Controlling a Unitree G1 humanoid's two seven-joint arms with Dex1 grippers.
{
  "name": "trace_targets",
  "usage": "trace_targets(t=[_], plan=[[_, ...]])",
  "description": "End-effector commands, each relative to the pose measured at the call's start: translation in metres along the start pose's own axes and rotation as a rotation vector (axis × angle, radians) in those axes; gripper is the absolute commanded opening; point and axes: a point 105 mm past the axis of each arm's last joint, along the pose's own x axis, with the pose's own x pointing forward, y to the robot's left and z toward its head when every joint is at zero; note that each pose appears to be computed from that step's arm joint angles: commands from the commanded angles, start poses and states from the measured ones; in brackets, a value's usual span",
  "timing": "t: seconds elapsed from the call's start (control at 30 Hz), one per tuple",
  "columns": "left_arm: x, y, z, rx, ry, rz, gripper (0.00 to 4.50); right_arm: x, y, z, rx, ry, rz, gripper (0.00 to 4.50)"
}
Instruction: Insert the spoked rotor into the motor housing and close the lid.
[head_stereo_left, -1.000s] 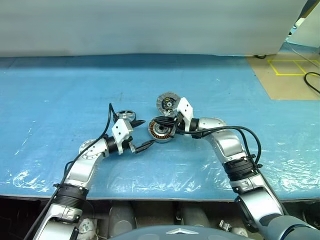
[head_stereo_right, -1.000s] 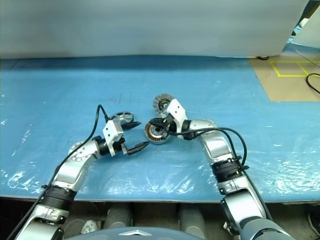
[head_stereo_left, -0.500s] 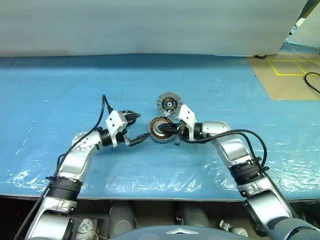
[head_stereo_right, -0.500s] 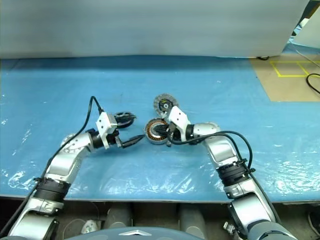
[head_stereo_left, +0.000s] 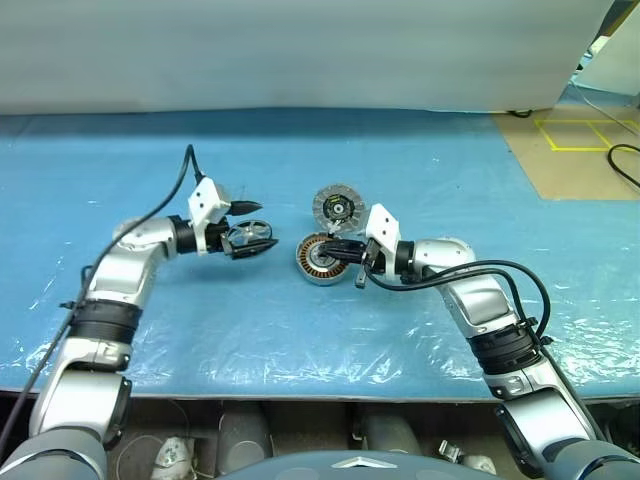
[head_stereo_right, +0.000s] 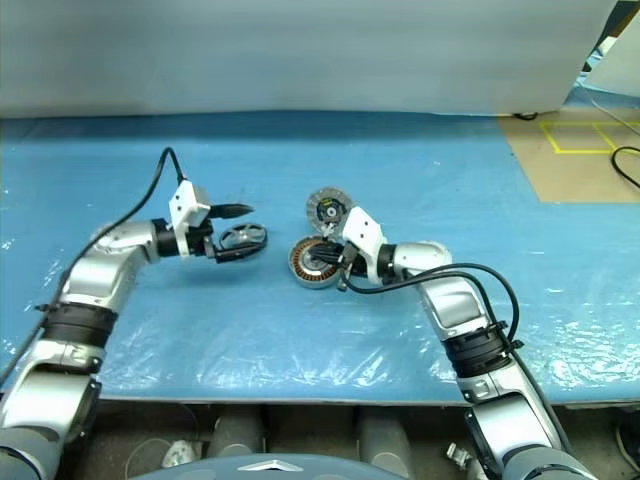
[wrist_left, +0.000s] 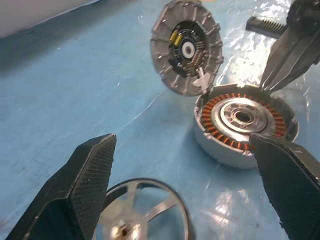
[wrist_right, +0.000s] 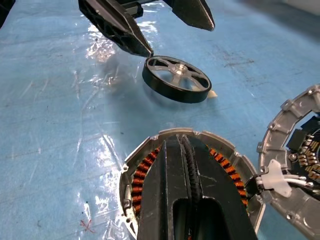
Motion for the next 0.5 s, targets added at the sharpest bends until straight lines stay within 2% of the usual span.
trace_targets(t=[0.03, 0.23, 0.5], plan=[[-0.01, 0.013, -0.003, 0.0, 0.076, -0.012, 4.5, -0.001, 0.002, 0.017, -0.029, -0.065, -0.011, 0.01], [-0.017, 0.029, -0.007, -0.036, 0.15, -0.026, 4.5, -0.001, 0.008, 0.015, -0.021, -0.069, -0.029, 0.01], [-0.008, 0.038, -0.018, -0.04, 0.245, -0.025, 4.5, -0.002, 0.014, 0.012, 0.003, -0.074, -0.069, 0.01]])
